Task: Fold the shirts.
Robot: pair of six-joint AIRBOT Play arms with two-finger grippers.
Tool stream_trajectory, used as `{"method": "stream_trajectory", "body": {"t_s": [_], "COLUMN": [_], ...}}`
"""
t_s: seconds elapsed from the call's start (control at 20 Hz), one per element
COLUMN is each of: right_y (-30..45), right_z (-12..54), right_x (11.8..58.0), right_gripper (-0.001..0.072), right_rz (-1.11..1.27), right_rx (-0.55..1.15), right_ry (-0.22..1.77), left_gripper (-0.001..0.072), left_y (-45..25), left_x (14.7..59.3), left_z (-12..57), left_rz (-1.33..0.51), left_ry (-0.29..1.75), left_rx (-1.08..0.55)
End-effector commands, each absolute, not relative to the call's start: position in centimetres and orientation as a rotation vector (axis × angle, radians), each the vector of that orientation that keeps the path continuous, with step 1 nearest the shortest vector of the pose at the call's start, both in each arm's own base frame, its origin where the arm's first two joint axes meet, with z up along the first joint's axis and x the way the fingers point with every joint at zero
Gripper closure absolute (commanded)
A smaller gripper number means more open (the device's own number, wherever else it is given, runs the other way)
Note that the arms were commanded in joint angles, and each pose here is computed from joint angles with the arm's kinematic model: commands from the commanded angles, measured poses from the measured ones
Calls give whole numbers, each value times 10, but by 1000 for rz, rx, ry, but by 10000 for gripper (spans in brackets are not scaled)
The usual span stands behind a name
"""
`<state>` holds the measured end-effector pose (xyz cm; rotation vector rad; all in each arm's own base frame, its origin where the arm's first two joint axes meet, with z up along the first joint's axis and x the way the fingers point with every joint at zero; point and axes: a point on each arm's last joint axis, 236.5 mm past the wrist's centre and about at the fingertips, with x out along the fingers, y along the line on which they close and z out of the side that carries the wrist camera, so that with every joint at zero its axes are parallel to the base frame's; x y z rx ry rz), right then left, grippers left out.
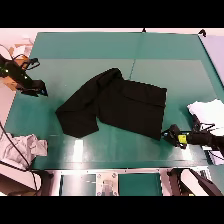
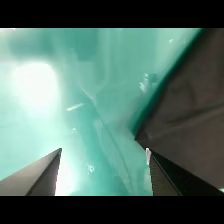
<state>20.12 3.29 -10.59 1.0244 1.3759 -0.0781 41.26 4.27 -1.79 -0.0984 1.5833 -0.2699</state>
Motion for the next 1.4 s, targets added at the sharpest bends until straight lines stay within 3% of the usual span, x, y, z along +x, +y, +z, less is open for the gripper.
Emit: {"method": "stream_trajectory", "body": {"t_s": [0.0, 0.1, 0.15, 0.3, 0.5, 0.7, 0.75, 0.8, 0.85, 1.15, 1.2, 1.35], "right_y": [44, 55, 59, 62, -2, -47, -45, -43, -42, -39, -39, -39], "right_z": [-120, -118, -117, -112, -91, -69, -70, -75, -79, -93, -93, -93], "right_x": [208, 219, 225, 234, 278, 310, 310, 309, 308, 304, 304, 304], "right_gripper": [382, 384, 429, 694, 694, 693, 693, 693, 693, 693, 693, 693], "right_rz": [-53, 13, 44, 116, 0, -86, -81, -77, -69, -68, -65, -65], "right_rx": [1099, 1163, 1191, 1183, 1014, 930, 926, 925, 921, 944, 939, 939], "right_ry": [1318, 1290, 1269, 1260, 1186, 1118, 1125, 1141, 1155, 1197, 1197, 1196], "left_gripper": [97, 97, 97, 97, 97, 98, 164, 327, 356, 354, 311, 306], "left_y": [40, 31, 27, 23, 14, -29, -37, -45, -55, -57, -51, -47], "left_x": [408, 410, 411, 410, 403, 378, 368, 356, 343, 336, 337, 337], "left_z": [-19, -16, -15, -14, -12, -31, -42, -52, -62, -94, -98, -101], "left_rz": [-316, -350, -366, -384, -421, -561, -578, -615, -648, -574, -548, -521], "left_ry": [1580, 1563, 1557, 1558, 1579, 1630, 1661, 1691, 1724, 1762, 1764, 1771], "left_rx": [-159, -187, -197, -211, -242, -411, -426, -419, -409, -271, -247, -242]}}
